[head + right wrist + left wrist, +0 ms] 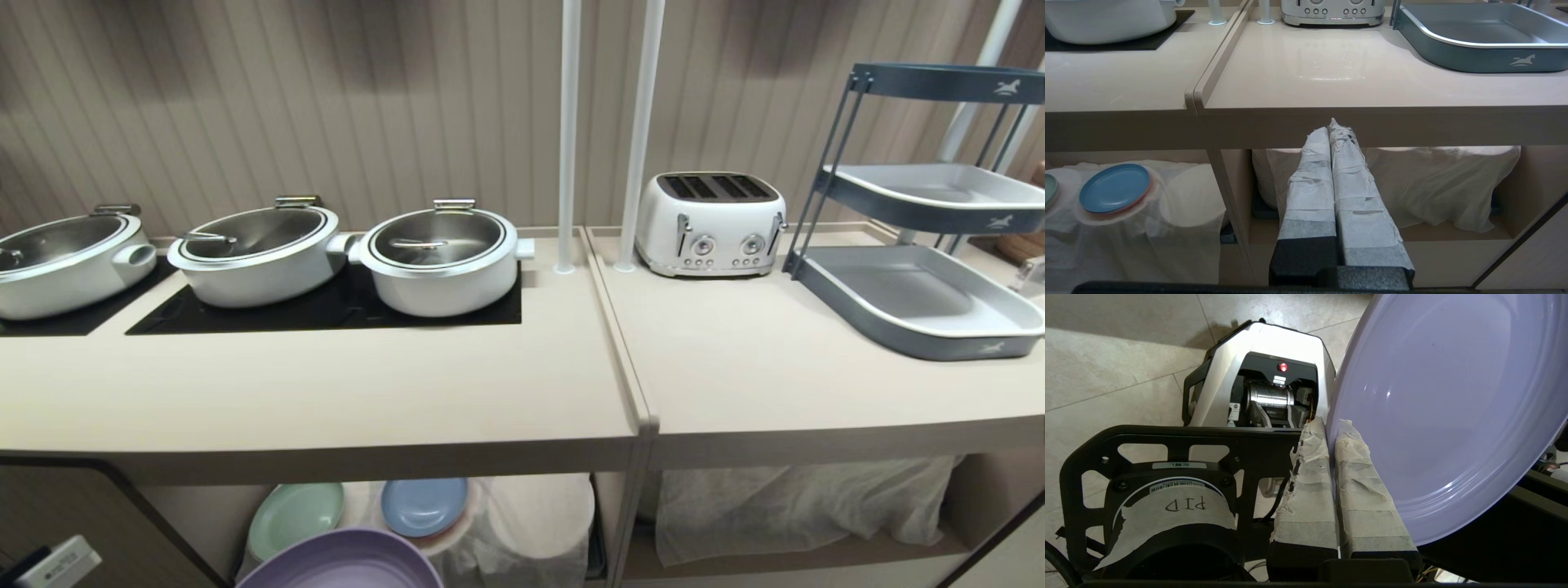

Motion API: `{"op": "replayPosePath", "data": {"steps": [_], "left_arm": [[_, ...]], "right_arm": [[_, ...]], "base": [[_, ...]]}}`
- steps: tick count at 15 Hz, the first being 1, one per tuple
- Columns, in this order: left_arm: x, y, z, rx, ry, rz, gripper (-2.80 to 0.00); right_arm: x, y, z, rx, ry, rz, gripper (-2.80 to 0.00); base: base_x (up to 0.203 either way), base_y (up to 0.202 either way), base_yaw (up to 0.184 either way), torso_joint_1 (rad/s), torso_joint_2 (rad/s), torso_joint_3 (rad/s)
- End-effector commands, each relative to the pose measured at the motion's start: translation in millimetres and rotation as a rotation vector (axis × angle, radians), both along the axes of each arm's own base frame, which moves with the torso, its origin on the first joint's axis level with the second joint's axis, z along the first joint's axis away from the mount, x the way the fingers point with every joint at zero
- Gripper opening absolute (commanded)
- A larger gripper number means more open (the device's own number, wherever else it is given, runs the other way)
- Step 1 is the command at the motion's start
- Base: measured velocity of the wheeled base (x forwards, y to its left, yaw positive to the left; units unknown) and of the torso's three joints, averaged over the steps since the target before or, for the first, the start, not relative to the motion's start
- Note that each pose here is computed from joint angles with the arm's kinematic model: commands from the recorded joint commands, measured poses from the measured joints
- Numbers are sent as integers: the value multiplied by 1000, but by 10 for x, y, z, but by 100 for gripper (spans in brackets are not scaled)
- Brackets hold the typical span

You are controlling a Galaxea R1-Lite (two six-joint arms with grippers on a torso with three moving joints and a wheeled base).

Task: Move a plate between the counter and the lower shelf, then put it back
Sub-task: Put the plate in the cupboard

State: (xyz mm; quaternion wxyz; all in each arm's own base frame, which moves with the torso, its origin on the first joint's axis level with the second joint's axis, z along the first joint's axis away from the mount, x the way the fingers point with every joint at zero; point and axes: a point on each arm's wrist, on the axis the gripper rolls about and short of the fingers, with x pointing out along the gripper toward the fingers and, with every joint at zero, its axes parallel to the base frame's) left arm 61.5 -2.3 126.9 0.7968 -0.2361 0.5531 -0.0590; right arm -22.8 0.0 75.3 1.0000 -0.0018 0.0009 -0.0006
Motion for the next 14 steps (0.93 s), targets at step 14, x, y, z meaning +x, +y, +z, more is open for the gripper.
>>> {"op": "replayPosePath", "data": {"steps": [14], "left_arm": [[5,-2,15,-4,-9,-4,-280]], "right_arm": [[0,0,0,-1,0,0,-280]], "base": [[0,0,0,0,0,0]]}}
